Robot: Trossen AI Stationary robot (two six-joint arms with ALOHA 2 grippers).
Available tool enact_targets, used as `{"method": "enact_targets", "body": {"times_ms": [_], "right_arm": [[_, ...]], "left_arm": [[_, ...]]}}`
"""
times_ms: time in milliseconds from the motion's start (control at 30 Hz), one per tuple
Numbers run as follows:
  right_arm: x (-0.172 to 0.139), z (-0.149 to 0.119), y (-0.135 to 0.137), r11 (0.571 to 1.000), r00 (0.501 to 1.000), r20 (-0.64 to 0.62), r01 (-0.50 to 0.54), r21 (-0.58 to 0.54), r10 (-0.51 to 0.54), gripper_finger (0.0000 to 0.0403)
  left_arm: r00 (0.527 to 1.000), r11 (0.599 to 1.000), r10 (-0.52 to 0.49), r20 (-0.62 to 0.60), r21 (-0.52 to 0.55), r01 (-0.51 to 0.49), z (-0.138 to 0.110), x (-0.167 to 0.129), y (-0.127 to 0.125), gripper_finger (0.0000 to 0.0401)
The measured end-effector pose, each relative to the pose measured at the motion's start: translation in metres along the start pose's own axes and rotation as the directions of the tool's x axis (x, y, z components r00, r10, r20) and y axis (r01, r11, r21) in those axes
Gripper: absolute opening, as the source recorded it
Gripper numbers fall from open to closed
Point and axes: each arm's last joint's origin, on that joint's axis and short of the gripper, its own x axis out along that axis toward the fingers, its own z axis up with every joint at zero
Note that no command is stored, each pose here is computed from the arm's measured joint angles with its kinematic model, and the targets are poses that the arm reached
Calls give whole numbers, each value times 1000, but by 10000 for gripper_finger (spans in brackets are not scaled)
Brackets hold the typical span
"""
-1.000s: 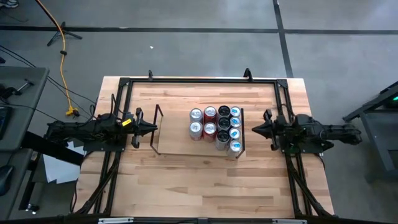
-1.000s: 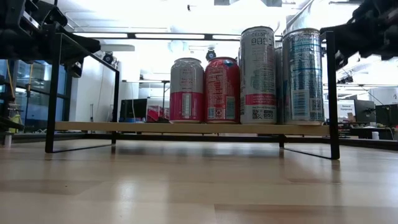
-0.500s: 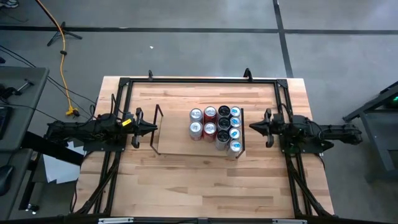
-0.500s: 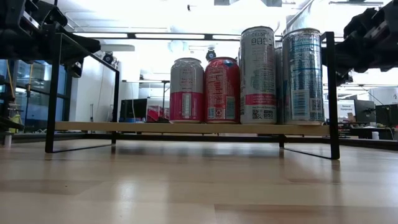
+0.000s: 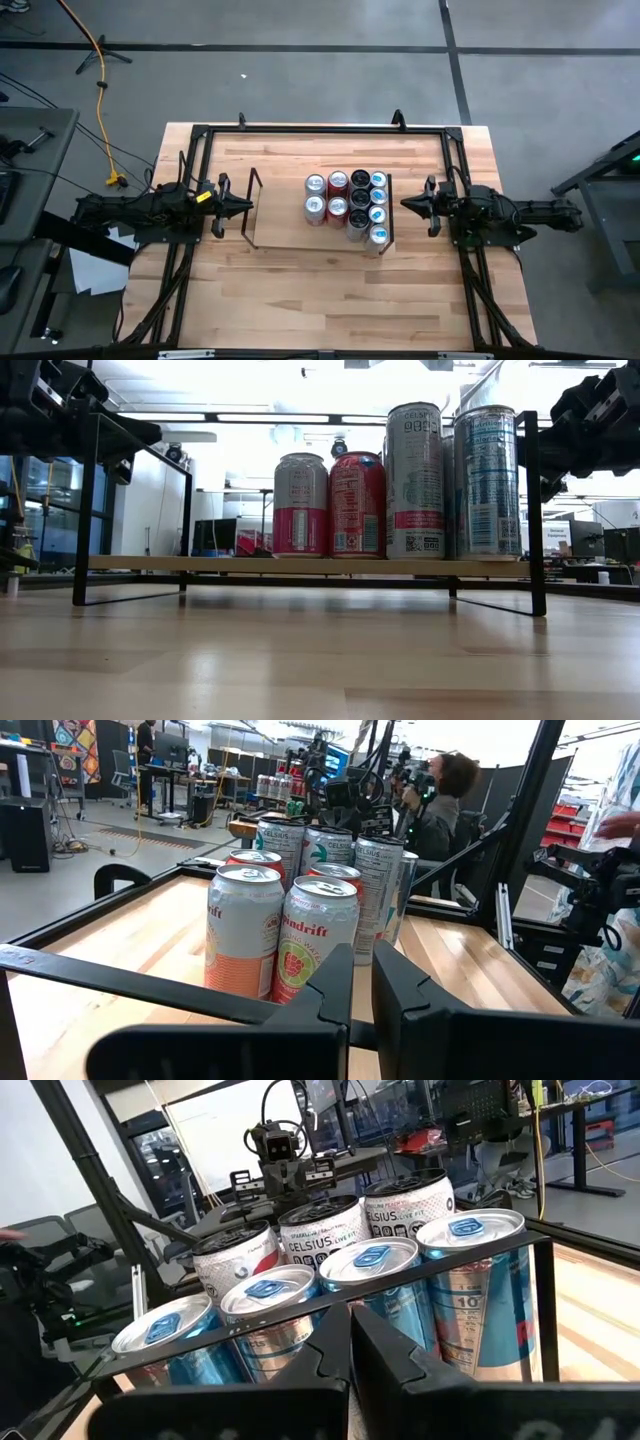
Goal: Place canned beverage on shelf
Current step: Return to Home Position
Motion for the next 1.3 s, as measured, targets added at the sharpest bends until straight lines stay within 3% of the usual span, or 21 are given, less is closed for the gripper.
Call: {"method": "enact_targets", "body": {"times_ms": [1300], "right_arm": [[-1, 1, 0, 1000, 1000, 17, -5, 1, 5, 0]], "left_arm": [[1000, 1000, -1, 1, 0, 1, 0, 0, 0, 0]]}}
